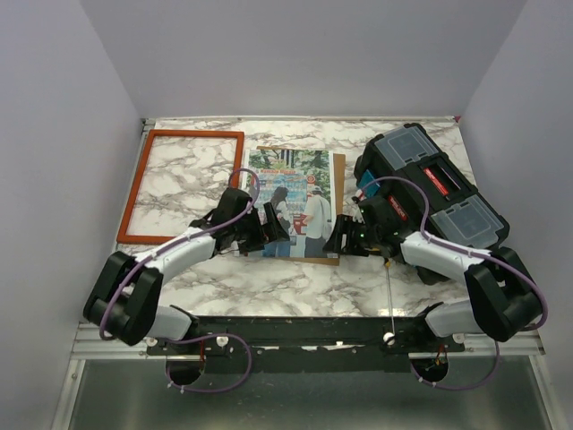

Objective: Take the photo out of the frame

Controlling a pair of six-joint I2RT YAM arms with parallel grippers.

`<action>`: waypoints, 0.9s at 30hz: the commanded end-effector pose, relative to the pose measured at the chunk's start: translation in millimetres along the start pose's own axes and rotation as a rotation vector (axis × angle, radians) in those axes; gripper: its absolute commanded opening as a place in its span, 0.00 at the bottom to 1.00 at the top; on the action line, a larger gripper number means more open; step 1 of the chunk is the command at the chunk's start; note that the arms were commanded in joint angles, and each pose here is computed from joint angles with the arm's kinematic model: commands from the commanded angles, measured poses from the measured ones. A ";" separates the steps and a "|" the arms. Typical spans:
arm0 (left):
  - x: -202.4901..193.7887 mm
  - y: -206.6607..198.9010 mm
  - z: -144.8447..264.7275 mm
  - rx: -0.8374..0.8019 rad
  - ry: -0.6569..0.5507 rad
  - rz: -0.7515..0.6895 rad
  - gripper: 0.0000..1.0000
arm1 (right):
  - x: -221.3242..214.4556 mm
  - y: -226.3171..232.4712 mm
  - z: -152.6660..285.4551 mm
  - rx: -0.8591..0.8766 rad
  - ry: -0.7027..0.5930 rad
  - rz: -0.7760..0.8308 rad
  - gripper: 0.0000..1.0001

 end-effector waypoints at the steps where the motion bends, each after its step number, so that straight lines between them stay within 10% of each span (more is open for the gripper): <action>1: 13.8 -11.8 39.2 0.029 -0.093 -0.122 0.98 | 11.1 20.5 7.4 0.012 -0.017 0.154 0.70; 10: 7.0 9.7 115.4 0.042 -0.249 -0.085 0.98 | 30.1 62.3 -18.6 -0.076 -0.109 0.390 0.88; 27: 10.0 9.9 157.2 -0.013 -0.309 0.084 0.98 | 40.0 -36.6 -64.9 -0.546 -0.144 0.275 0.62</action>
Point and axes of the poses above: each gripper's point midway between its finger pads, its own z axis back along the fingers, its own y axis along the line the jaws close on, x = y × z, the point moved 2 cm from there along z, back along the fingers, and after that the axes turned 1 degree about -z, right-handed, at the moved point
